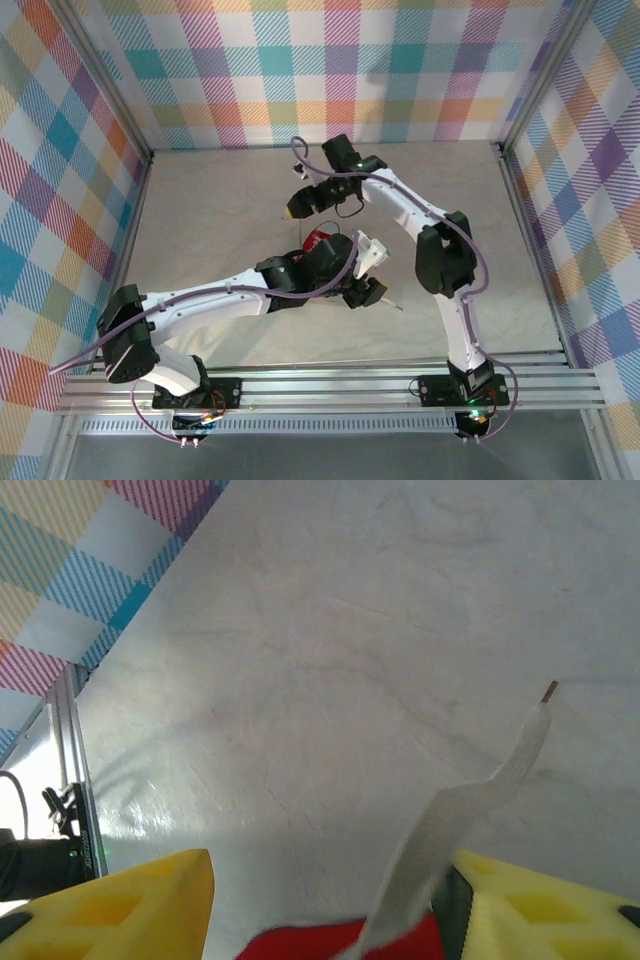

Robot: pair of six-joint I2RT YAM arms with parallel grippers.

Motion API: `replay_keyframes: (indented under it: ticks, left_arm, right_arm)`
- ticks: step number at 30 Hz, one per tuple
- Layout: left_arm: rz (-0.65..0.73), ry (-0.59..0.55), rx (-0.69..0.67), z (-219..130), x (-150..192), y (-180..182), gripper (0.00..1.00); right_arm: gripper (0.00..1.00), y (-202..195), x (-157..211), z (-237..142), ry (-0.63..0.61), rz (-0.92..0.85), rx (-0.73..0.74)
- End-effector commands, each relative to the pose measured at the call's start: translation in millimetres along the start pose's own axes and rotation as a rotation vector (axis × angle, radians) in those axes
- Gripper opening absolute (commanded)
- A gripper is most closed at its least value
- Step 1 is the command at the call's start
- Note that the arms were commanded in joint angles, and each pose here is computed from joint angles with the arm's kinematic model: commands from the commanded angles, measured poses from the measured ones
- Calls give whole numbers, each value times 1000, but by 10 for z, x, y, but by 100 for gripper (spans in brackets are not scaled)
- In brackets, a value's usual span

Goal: Tie the shoes

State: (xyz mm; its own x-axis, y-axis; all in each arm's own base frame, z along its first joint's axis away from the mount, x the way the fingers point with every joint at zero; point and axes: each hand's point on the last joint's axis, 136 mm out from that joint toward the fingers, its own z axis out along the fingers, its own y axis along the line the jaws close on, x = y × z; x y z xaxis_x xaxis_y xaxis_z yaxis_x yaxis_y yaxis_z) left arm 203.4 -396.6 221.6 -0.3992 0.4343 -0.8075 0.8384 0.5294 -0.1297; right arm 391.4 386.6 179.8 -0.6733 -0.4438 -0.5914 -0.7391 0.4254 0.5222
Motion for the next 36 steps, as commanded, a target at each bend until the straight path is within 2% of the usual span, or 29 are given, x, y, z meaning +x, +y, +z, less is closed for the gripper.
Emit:
replay_keyframes:
  ticks: [1, 4, 9, 11, 13, 17, 19, 23, 28, 32, 36]
  left_arm:
    - [-10, -9, -73, -184, 31, 206, 55]
    - [-82, -50, -99, -338, 14, 403, 56]
    - [-266, -76, -166, -547, 116, 901, 55]
    - [-382, -94, -247, -664, 188, 1237, 55]
    - [-507, -57, -315, -740, 407, 1534, 56]
    - [-755, -58, -344, -775, 673, 1995, 56]
    - [-833, -73, -326, -713, 715, 2145, 56]
    - [-939, 3, -295, -419, 872, 2327, 56]
    - [-1055, 47, -253, -38, 998, 2437, 54]
    - [-1146, 55, -295, 116, 1144, 2550, 55]
    - [-1202, 58, -268, 281, 1193, 2574, 56]
  right_arm:
    - [59, 35, 85, -193, -27, 6, 72]
    - [61, 32, 288, -243, -46, 39, 79]
    - [63, 84, 569, -259, 9, 62, 57]
    - [63, 72, 721, -268, 7, 62, 70]
    - [64, 78, 876, -269, -7, 62, 68]
    - [65, 77, 1298, -196, -9, 66, 90]
    - [66, 118, 1493, -125, 0, 43, 100]
    - [69, 248, 1748, 107, 46, -43, 116]
    - [70, 204, 1788, 302, 56, -63, 151]
    - [71, 133, 1856, 423, 74, -63, 176]
    - [72, 64, 1951, 520, 102, -58, 194]
